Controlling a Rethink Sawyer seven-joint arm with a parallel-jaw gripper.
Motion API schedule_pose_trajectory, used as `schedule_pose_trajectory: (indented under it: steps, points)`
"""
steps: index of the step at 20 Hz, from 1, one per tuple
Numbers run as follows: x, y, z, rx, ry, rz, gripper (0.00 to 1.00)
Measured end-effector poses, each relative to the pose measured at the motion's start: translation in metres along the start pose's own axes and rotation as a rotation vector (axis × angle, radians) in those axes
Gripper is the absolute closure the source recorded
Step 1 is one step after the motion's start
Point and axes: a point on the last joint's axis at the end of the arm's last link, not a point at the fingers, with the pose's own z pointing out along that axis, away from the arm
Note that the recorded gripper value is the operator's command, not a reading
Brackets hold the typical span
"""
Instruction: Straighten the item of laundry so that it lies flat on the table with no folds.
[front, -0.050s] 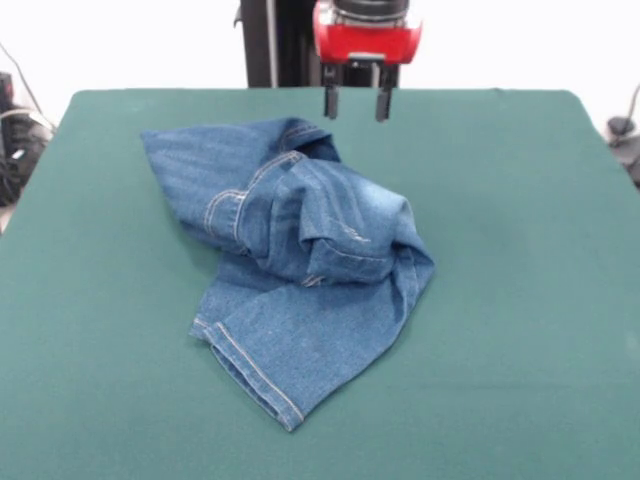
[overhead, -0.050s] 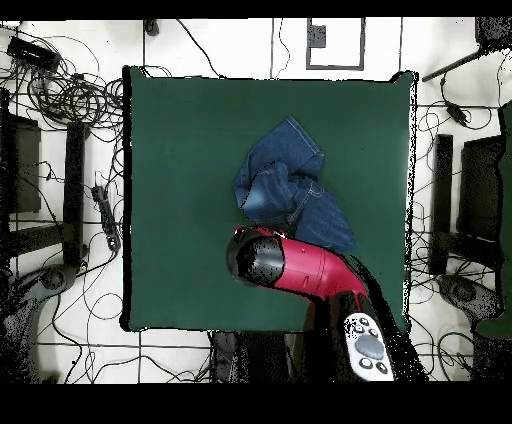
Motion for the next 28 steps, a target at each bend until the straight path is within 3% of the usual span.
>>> schedule_pose_trajectory:
  steps: [14, 28]
  points:
    - [-0.013, -0.078, 0.017, 0.014, -0.003, 0.083, 0.0]
    - [-0.028, -0.08, 0.028, 0.008, -0.019, 0.054, 0.0]
